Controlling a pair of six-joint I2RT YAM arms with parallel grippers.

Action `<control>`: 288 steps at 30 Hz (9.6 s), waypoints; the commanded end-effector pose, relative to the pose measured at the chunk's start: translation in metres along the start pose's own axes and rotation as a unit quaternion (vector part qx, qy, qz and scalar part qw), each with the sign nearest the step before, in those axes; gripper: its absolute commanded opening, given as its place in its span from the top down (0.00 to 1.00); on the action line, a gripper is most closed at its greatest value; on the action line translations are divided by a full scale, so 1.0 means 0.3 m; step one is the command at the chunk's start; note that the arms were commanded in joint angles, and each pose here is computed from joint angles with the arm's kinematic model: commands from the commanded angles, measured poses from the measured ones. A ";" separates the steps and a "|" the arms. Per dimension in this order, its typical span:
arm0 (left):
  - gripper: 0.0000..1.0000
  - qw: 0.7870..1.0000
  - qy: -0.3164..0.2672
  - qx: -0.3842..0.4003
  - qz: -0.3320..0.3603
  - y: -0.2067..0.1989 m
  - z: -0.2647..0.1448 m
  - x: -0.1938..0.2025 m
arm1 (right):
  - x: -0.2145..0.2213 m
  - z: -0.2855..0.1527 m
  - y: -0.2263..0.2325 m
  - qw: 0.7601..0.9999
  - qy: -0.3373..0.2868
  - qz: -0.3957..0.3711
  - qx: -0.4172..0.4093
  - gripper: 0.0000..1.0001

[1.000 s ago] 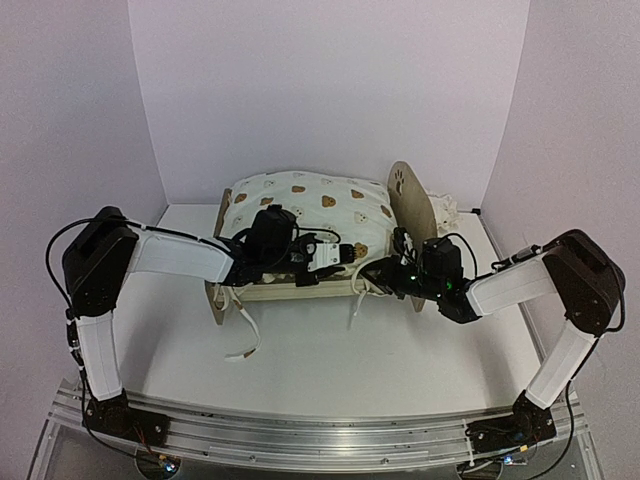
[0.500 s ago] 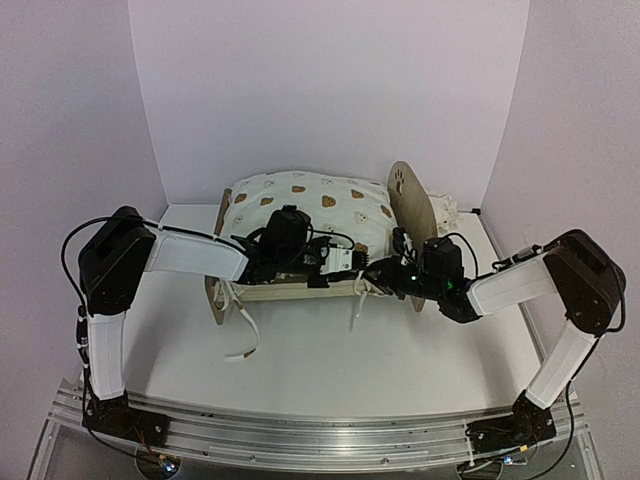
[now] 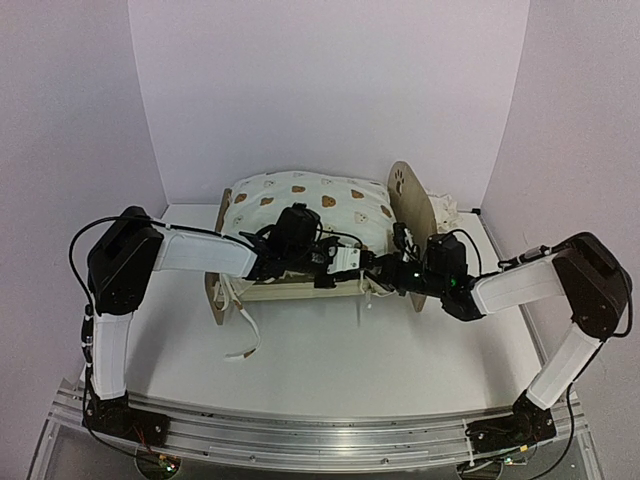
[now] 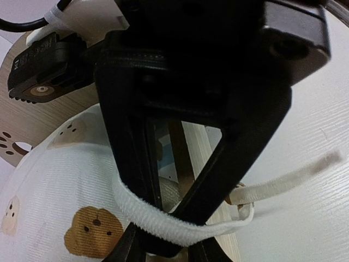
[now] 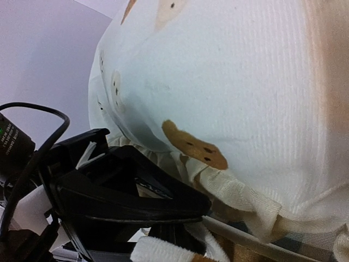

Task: Set up the pet bed

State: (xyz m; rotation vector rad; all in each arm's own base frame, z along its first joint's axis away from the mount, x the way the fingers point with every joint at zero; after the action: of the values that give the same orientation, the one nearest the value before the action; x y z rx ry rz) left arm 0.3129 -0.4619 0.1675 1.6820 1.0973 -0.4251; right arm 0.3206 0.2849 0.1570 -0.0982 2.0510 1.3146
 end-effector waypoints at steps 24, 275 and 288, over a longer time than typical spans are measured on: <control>1.00 0.997 -0.040 0.024 -0.059 -0.031 -0.022 -0.094 | 0.009 -0.121 0.007 0.998 0.002 -0.024 0.064 0.99; 1.00 0.988 -0.025 0.132 -0.070 -0.548 0.241 -0.038 | 0.212 -0.637 -0.228 0.897 0.240 0.157 0.336 1.00; 1.00 0.994 0.004 0.112 -0.020 -0.578 0.225 0.043 | 0.090 -0.610 -0.363 0.888 0.206 0.148 0.384 1.00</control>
State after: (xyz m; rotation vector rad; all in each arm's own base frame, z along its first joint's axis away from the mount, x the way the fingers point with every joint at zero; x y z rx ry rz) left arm 0.1893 -0.5112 0.0418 1.8515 1.1453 -0.6505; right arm 0.2320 0.1022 0.1026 0.3016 2.9390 0.5933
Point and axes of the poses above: each gripper's point midway between its finger pads, its own z axis out along the fingers, its own y axis along the line the jaws close on, x = y × z, the point moved 4 cm from there along -z, back along the fingers, and after that the axes turned 3 degrees about -z, right-handed, at the moved point
